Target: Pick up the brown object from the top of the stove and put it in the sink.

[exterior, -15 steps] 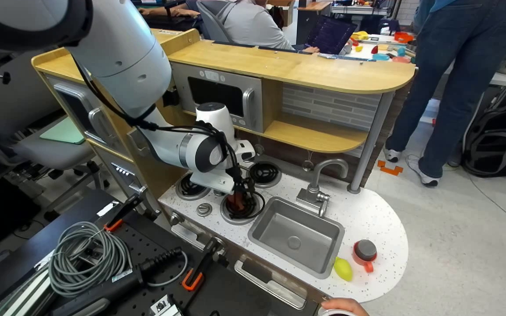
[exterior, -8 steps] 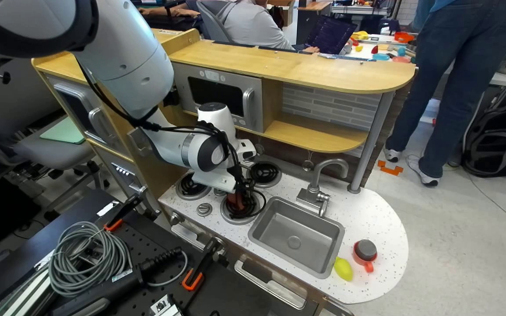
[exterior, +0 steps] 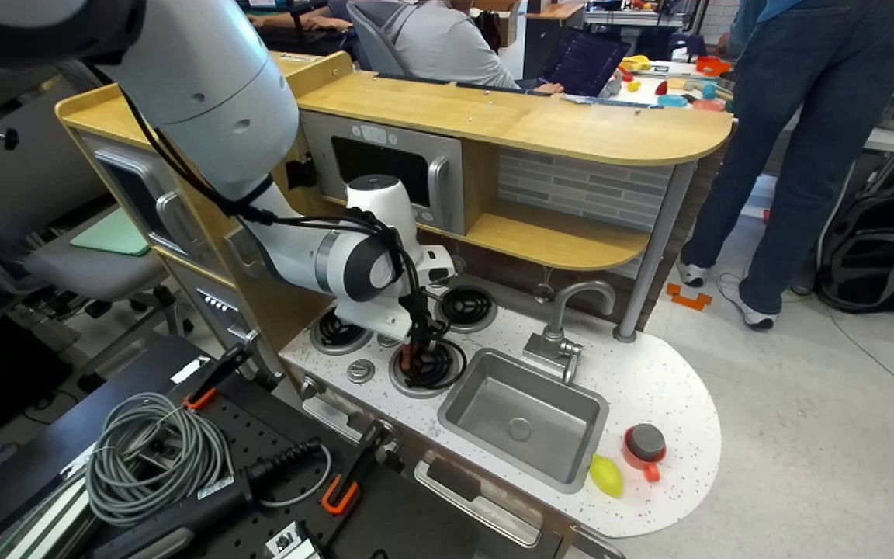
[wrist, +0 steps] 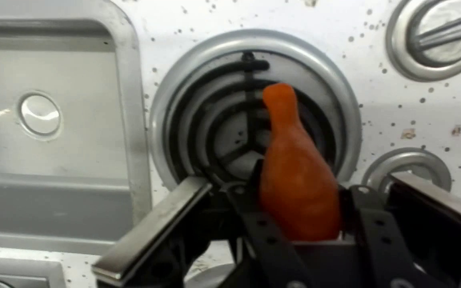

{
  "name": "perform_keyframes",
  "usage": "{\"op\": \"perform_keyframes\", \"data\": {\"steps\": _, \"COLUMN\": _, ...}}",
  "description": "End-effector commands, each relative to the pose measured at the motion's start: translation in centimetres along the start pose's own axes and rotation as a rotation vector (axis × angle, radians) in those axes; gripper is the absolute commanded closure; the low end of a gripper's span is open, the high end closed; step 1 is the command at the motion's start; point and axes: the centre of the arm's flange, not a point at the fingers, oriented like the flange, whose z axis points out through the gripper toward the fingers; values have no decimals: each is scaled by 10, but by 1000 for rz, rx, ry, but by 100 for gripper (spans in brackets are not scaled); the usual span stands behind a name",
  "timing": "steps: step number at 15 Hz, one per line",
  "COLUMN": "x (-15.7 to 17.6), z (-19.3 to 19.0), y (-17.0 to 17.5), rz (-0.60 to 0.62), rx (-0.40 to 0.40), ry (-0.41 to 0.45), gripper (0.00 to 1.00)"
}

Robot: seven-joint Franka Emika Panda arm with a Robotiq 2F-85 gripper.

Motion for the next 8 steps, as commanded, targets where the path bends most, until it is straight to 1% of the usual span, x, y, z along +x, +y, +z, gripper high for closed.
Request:
{"op": "perform_keyframes", "data": {"steps": 1, "x": -36, "z": -46, "y": 49, "rz": 85, "rx": -29, "ry": -19, "gripper": 100}}
{"op": "perform_keyframes", "data": {"steps": 3, "x": -47, "z": -60, "y": 81, "rz": 135, "rx": -52, "ry": -22, "gripper": 98}}
{"op": "perform_keyframes", "data": {"steps": 5, "x": -57, "z": -73, "y": 114, "rz": 186, "rx": -74, "ry": -17, "gripper": 98}}
{"op": "perform_keyframes", "data": {"steps": 8, "x": -70, "z": -75, "y": 161, "rz": 266, "rx": -118, "ry": -17, "gripper": 98}}
